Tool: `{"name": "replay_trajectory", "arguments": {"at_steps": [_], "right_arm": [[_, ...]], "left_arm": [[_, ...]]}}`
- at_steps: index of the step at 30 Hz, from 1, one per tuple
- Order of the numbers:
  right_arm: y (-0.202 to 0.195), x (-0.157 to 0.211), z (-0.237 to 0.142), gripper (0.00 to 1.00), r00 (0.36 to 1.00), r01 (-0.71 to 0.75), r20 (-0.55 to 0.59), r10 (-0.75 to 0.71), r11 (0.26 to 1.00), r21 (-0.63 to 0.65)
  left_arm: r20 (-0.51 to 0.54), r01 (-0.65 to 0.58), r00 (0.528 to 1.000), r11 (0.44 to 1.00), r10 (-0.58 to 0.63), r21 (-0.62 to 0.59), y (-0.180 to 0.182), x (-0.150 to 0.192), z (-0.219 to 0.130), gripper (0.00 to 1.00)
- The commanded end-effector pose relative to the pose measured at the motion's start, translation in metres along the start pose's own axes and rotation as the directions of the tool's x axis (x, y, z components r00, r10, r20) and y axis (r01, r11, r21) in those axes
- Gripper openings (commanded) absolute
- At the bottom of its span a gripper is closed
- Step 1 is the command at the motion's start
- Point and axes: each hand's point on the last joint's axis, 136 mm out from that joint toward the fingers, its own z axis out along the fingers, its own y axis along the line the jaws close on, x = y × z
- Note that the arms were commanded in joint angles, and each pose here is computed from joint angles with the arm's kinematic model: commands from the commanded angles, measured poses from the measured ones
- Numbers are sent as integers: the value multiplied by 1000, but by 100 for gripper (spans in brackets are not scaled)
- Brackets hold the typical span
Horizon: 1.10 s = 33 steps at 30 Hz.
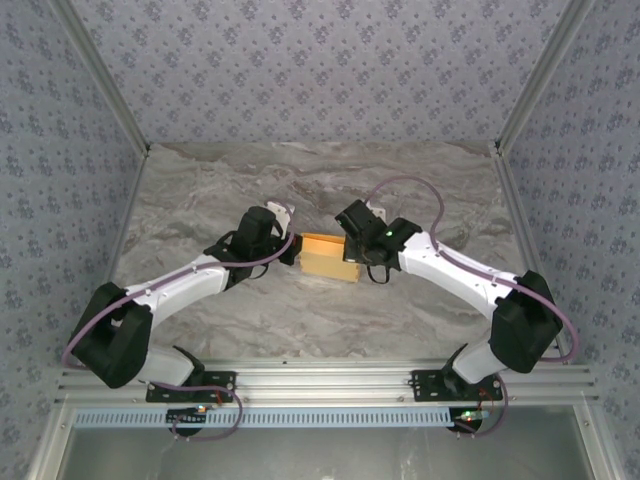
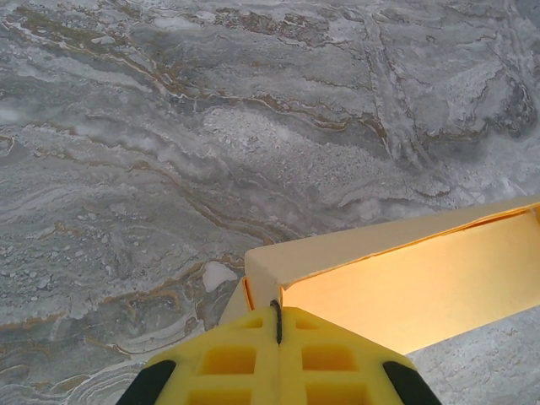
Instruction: Fold the paper box
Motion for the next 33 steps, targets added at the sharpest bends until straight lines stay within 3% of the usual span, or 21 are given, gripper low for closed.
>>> {"name": "replay_trajectory", "arguments": {"at_steps": [1, 33], "right_arm": [[27, -15, -13, 5, 999, -28, 14, 30, 993, -114], [19, -16, -6, 5, 988, -97, -131, 79, 986, -135]], "left_arm": [[-85, 4, 996, 999, -1, 43, -11, 23, 6, 0], [-43, -62, 997, 996, 59, -69, -3, 19, 0, 0]]}}
